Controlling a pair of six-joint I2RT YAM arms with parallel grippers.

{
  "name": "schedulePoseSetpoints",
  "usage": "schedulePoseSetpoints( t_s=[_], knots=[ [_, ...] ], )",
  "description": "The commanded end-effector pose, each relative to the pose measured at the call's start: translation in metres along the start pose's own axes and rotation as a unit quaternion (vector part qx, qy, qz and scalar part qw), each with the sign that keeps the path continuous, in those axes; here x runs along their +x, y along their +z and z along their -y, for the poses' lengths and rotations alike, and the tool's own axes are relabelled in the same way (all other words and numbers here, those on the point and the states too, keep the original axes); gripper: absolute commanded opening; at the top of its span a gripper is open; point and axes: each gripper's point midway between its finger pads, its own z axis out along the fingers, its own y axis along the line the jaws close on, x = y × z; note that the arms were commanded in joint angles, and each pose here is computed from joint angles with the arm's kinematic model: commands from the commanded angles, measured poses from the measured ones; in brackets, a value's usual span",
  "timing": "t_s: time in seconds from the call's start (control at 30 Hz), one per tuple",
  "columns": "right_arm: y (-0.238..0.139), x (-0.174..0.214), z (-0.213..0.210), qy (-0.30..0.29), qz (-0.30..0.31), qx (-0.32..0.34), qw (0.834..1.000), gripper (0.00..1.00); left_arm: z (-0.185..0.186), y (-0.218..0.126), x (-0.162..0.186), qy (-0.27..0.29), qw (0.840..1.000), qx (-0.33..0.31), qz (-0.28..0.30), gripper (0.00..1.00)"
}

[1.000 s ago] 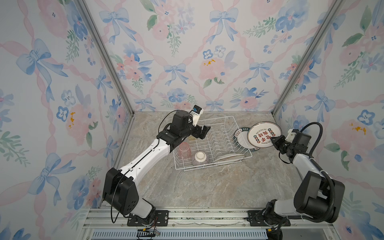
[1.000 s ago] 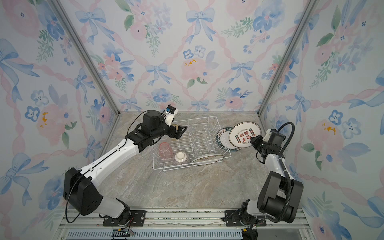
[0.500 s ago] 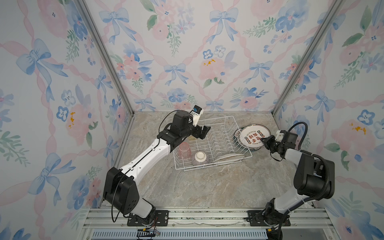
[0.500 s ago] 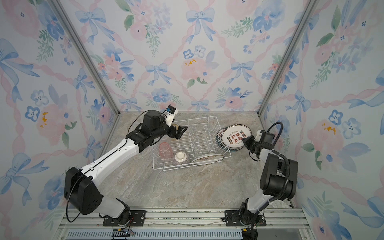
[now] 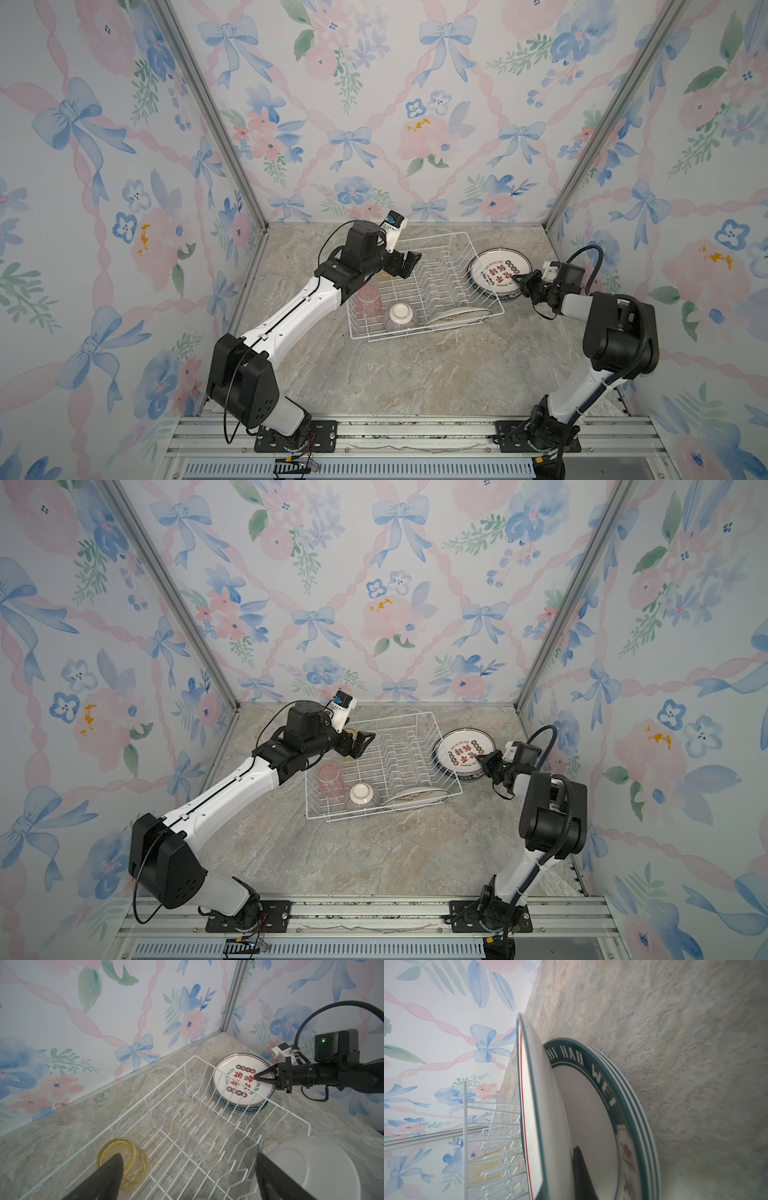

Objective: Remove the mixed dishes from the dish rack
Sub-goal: 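Lower the red-lettered plate onto the plate stack with the right gripper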

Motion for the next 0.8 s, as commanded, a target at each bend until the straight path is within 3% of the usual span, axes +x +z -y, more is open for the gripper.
schedulePoseSetpoints(
  t_s=[0.0,0.37,0.57,0.77],
  knots=[
    [0.006,-0.001,-0.011,-0.017,-0.010,-0.013,1.000,0.03,0.001,0.003,-0.010,0.005,1.000,0.008,0.012,0.98],
    [-0.003,0.018,0.008,-0.025,-0.051,0.053,0.997,0.23,0.001,0.002,-0.009,0.006,1.000,0.008,0.011,0.98],
    [-0.014,0.021,0.009,-0.057,-0.057,0.084,0.993,0.38,0.001,0.000,-0.007,0.008,1.000,0.007,0.010,0.98],
    [-0.037,0.019,0.005,-0.097,-0.054,0.134,0.985,0.43,0.001,0.001,-0.004,0.009,1.000,0.008,0.007,0.98]
  ],
)
